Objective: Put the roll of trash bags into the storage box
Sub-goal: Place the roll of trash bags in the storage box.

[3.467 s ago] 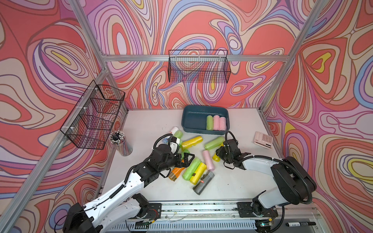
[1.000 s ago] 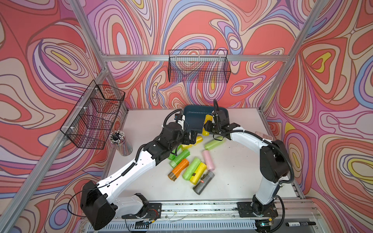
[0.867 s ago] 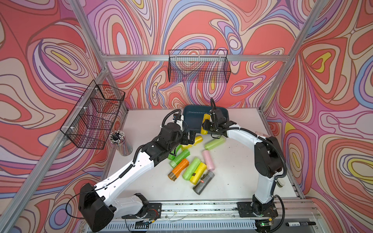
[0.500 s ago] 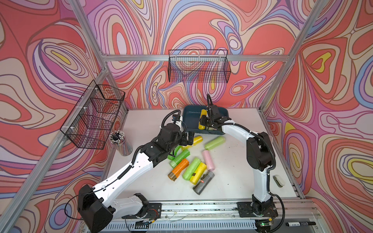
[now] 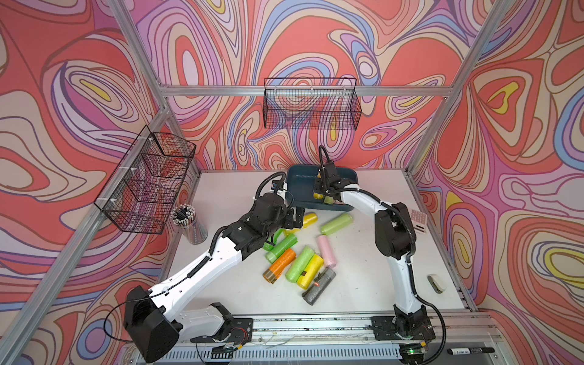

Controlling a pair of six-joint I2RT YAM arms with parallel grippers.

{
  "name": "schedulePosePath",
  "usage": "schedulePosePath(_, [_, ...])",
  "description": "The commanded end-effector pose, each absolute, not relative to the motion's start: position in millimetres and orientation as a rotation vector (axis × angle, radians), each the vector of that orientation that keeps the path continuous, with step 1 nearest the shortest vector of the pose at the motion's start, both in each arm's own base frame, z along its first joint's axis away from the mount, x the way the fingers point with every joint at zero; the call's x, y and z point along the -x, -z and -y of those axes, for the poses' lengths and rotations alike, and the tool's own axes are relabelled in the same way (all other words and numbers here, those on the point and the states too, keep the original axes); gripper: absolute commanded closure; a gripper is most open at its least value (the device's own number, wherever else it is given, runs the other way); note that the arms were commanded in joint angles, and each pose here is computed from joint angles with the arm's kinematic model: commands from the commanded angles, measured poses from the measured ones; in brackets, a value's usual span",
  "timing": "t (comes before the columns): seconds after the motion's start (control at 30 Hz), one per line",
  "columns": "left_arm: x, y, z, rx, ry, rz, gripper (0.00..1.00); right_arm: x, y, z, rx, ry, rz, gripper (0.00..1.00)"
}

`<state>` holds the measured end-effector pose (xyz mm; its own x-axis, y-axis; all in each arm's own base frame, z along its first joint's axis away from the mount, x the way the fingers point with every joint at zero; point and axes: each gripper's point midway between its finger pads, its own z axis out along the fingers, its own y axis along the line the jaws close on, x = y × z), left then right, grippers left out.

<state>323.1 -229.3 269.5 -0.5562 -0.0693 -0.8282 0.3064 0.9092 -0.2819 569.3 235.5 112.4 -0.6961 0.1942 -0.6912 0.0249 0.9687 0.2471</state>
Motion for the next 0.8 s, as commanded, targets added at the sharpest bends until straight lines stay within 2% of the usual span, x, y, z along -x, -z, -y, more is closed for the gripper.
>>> schedulePosePath(0.0, [-324,-273,230,-0.179,0.476,-2.109,0.00,-580,-115,-232,-0.151,-0.235,-2.303,0.94])
schedulePosePath(0.2, [-322,-270,231,-0.178,0.490,-2.125,0.00,-586,-100,-219,-0.169,-0.112,-2.315,0.95])
schedulePosePath(0.5, [-320,-267,234,-0.180,0.514,-2.140,0.00,-586,-78,-220,-0.150,-0.086,-2.362,0.95])
schedulePosePath(0.63, [-318,-268,234,-0.175,0.523,-2.137,0.00,-583,-78,-219,-0.153,-0.083,-2.364,0.88])
schedulePosePath(0.77, [-317,-267,234,-0.174,0.532,-2.140,0.00,-580,-77,-217,-0.148,-0.088,-2.363,0.87])
